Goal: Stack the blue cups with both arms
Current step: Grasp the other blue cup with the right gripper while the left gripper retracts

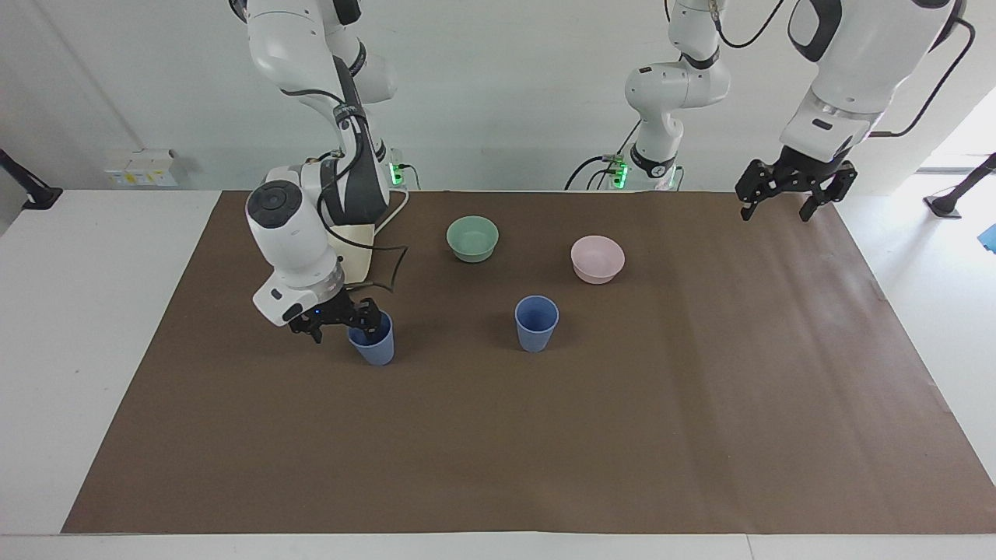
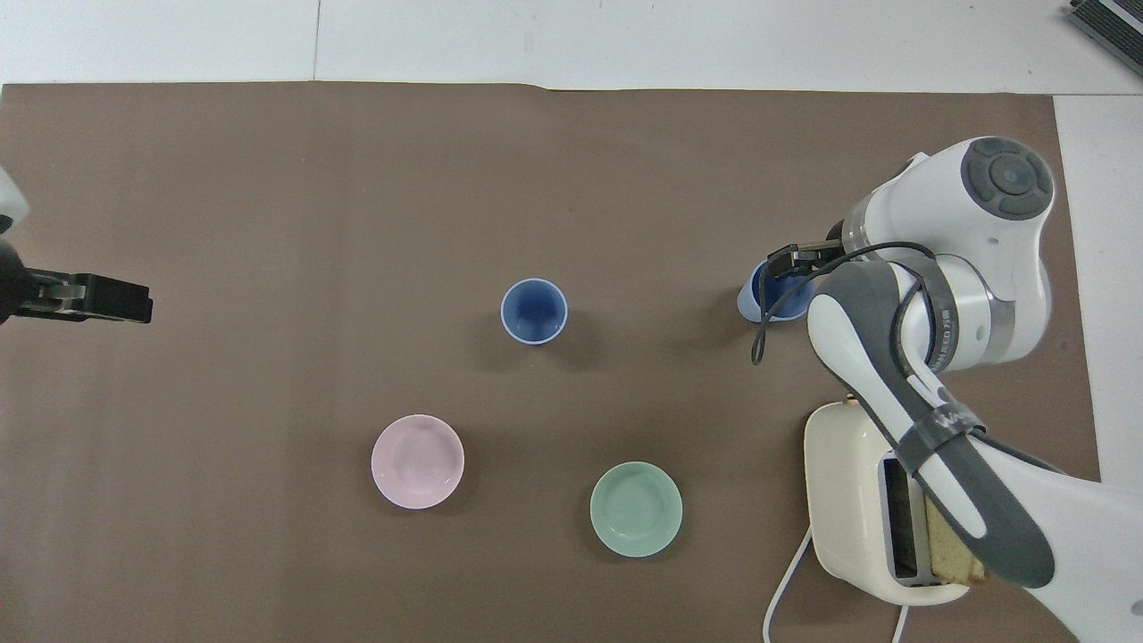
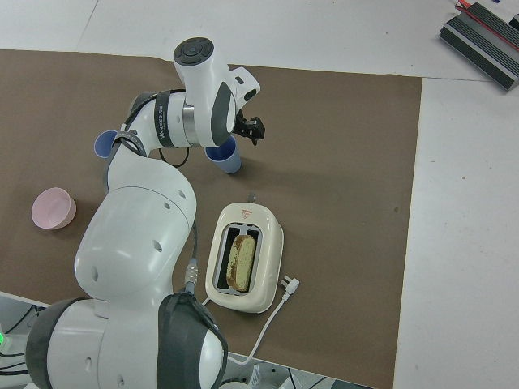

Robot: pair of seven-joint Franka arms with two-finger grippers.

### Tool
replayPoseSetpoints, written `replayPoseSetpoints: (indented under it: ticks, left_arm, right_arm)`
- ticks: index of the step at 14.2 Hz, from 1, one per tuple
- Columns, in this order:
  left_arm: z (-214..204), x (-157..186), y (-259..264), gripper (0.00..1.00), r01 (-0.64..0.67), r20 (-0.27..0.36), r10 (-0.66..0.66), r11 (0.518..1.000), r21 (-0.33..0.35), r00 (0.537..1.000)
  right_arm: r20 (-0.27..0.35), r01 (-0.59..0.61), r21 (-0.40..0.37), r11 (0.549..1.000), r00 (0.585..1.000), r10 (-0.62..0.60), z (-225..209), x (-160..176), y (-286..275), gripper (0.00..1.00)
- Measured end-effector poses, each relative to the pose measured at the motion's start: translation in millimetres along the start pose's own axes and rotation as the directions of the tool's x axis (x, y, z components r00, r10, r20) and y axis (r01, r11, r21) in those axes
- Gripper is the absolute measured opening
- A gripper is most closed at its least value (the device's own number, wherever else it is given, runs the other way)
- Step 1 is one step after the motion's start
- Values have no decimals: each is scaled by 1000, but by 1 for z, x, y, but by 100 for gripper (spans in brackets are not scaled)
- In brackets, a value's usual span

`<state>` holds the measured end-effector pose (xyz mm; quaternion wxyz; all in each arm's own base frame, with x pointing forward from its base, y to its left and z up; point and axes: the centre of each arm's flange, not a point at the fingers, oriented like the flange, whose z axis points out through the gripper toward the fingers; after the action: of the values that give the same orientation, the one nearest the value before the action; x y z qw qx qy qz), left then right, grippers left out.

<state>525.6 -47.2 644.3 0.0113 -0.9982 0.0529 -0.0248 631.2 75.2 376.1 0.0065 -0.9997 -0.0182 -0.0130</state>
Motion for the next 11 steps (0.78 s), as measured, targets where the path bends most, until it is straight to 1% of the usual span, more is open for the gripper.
replayPoseSetpoints:
  ticks: [2,3,4,5,7,9,10,11]
  left_arm:
    - [-12,-3,-1,100,-15,1,15,1000,0,1000]
    - [-10,-3,-1,100,-17,11,17,1000,-1,1000]
    - [-8,-3,-3,100,-15,20,15,1000,-1,1000]
    - [-7,-4,-4,100,-14,29,14,1000,-2,999]
    - [-6,-4,-5,100,-14,37,14,1000,-3,999]
    - [-5,-5,-6,100,-16,43,16,1000,-3,999]
    - [-5,-6,-6,100,-16,49,16,1000,-3,999]
    - [-4,-6,-7,100,-15,52,15,1000,-3,999]
  right_arm:
    - [9,47,0,999,999,-47,5,-1,0,100]
    - [11,79,0,997,997,-79,6,-1,0,90]
    - [10,97,0,995,995,-97,6,-1,0,77]
    - [6,106,0,994,994,-106,6,-1,0,66]
    - [-8,111,0,994,994,-111,5,1,0,43]
    - [-10,112,0,994,994,-112,5,1,0,23]
    - [-11,113,0,994,994,-113,5,1,-1,11]
    - [-19,114,12,993,993,-113,1,1,-5,7]
